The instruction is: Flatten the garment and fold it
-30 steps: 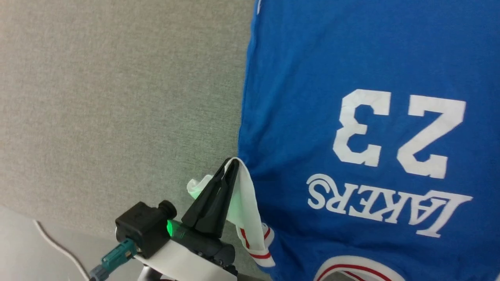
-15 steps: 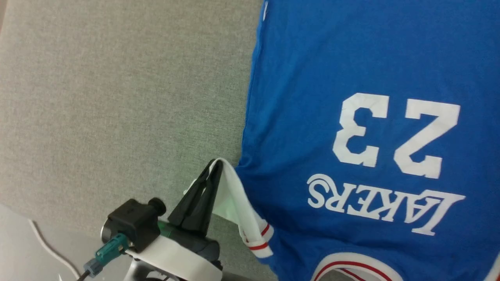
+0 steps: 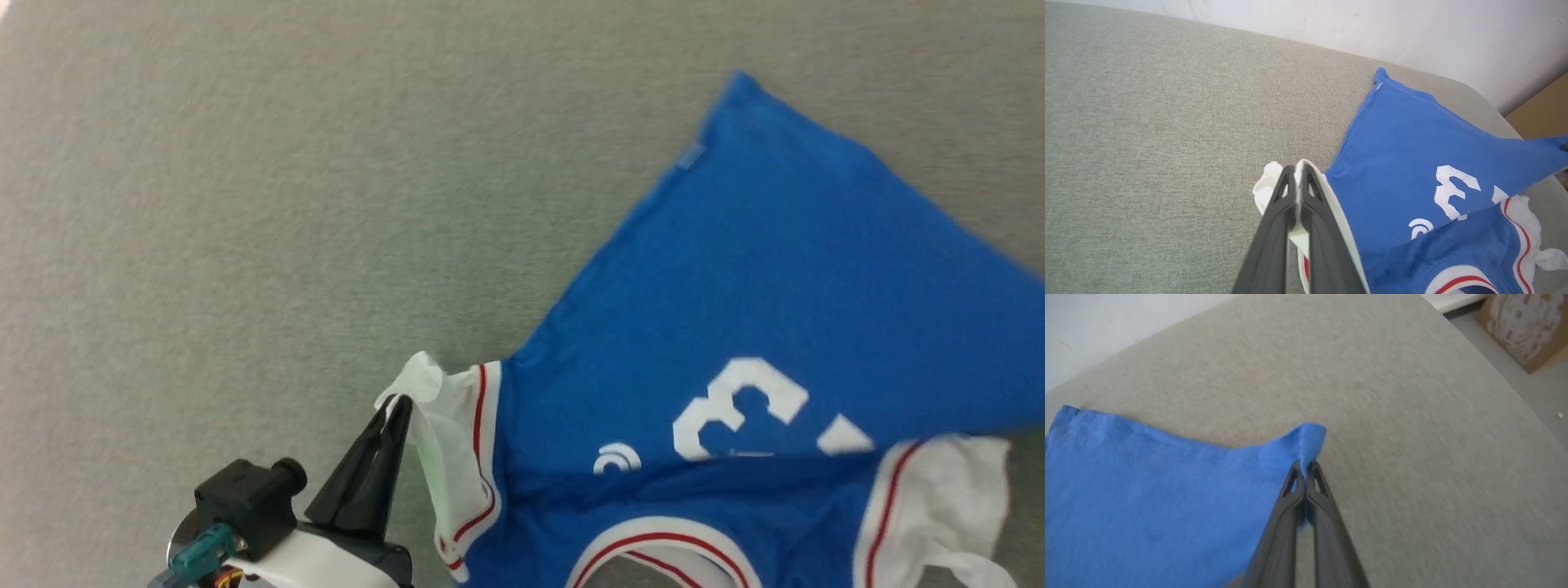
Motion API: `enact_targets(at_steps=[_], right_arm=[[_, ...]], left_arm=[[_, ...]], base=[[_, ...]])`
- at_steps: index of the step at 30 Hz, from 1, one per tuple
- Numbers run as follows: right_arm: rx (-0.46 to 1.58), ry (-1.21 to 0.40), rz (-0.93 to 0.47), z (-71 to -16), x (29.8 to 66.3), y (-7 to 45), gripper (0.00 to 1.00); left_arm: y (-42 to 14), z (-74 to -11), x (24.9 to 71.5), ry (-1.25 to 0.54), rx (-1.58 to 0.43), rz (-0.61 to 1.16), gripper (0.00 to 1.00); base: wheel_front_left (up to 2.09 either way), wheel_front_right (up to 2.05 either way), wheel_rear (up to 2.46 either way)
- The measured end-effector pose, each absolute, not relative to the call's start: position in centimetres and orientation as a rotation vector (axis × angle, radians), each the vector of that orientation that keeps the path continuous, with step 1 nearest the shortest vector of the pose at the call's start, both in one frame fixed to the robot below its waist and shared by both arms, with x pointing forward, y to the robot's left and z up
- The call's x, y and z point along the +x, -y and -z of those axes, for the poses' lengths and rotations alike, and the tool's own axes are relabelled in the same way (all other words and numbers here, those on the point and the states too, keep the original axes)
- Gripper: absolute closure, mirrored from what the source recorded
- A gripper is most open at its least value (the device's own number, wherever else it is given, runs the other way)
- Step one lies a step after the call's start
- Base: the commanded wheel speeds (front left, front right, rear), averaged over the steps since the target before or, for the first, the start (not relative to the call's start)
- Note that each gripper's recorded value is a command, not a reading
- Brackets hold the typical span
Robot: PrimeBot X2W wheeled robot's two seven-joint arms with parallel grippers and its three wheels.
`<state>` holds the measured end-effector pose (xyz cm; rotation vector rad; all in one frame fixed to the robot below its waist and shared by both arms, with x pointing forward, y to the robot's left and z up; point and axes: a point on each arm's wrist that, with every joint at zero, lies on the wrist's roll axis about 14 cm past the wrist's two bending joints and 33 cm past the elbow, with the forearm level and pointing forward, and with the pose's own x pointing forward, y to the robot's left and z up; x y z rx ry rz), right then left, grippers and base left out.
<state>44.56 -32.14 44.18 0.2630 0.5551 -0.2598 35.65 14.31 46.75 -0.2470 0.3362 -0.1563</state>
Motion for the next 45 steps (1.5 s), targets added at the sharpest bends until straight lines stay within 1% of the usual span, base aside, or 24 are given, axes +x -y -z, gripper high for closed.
enact_targets(at_steps=[4, 6, 7, 9, 11, 17, 18, 19, 20, 21, 25, 28, 32, 35, 37, 41, 45], right_arm=[[0.332, -0.63, 0.439, -42.2, 35.3, 35.2, 1.0], [0.358, -0.66, 0.494, -41.3, 32.0, 35.9, 1.0], [0.361, -0.666, 0.509, -41.0, 31.0, 36.1, 1.0], [0.36, -0.659, 0.53, -40.6, 29.7, 36.3, 1.0], [0.396, -0.65, 0.531, -39.6, 29.2, 35.9, 1.0], [0.458, -0.653, 0.469, -36.7, 29.9, 32.8, 1.0], [0.455, -0.656, 0.464, -36.3, 30.0, 32.5, 0.82], [0.44, -0.658, 0.461, -36.0, 30.0, 32.3, 0.82], [0.426, -0.658, 0.463, -35.9, 30.0, 32.3, 0.22], [0.414, -0.666, 0.463, -35.6, 30.0, 32.3, 0.0], [0.369, -0.653, 0.455, -35.9, 30.7, 32.5, 0.0], [0.319, -0.621, 0.418, -38.1, 32.1, 33.1, 0.0], [0.213, -0.477, 0.331, -45.2, 35.9, 33.6, 0.0], [0.118, -0.386, 0.225, -50.5, 39.3, 32.3, 0.0], [0.066, -0.361, 0.152, -52.5, 41.7, 30.7, 0.0], [-0.004, -0.365, 0.009, -53.8, 46.5, 26.8, 0.0], [-0.029, -0.456, -0.101, -51.6, 50.5, 23.1, 0.0]], left_arm=[[-13.1, -47.5, 35.9, -0.313, -0.258, 0.201, 1.0], [-12.8, -47.7, 35.8, -0.311, -0.263, 0.21, 1.0], [-12.6, -47.7, 35.8, -0.313, -0.265, 0.216, 1.0], [-12.2, -47.8, 35.7, -0.312, -0.269, 0.228, 1.0], [-11.9, -48.2, 35.8, -0.301, -0.271, 0.242, 1.0], [-11.4, -49.1, 35.7, -0.288, -0.26, 0.275, 1.0], [-11.3, -49.2, 35.6, -0.287, -0.26, 0.278, 1.0], [-11.2, -49.3, 35.6, -0.286, -0.261, 0.281, 1.0], [-11.1, -49.3, 35.5, -0.285, -0.262, 0.283, 1.0], [-11.1, -49.4, 35.5, -0.283, -0.262, 0.284, 1.0], [-11.2, -49.6, 35.3, -0.277, -0.267, 0.276, 1.0], [-11.4, -49.6, 35.3, -0.274, -0.273, 0.266, 1.0], [-11.4, -49.6, 35.3, -0.265, -0.284, 0.257, 1.0], [-11.2, -49.6, 35.4, -0.262, -0.296, 0.254, 1.0], [-11.1, -49.6, 35.8, -0.256, -0.296, 0.256, 1.0], [-10.8, -49.7, 36.5, -0.24, -0.302, 0.26, 1.0], [-10.8, -48.8, 36.9, -0.256, -0.311, 0.253, 1.0]], base=[[0.0, 0.0, 0.0], [0.0, 0.0, 0.0], [0.0, 0.0, 0.0], [0.0, 0.0, 0.0], [0.0, 0.0, 0.0], [0.0, 0.0, 0.0], [0.0, 0.0, 0.0], [0.0, 0.0, 0.0], [0.0, 0.0, 0.0], [0.0, 0.0, 0.0], [0.0, 0.0, 0.0], [0.0, 0.0, 0.0], [0.0, 0.0, 0.0], [0.0, 0.0, 0.0], [0.0, 0.0, 0.0], [0.0, 0.0, 0.0], [0.0, 0.0, 0.0]])
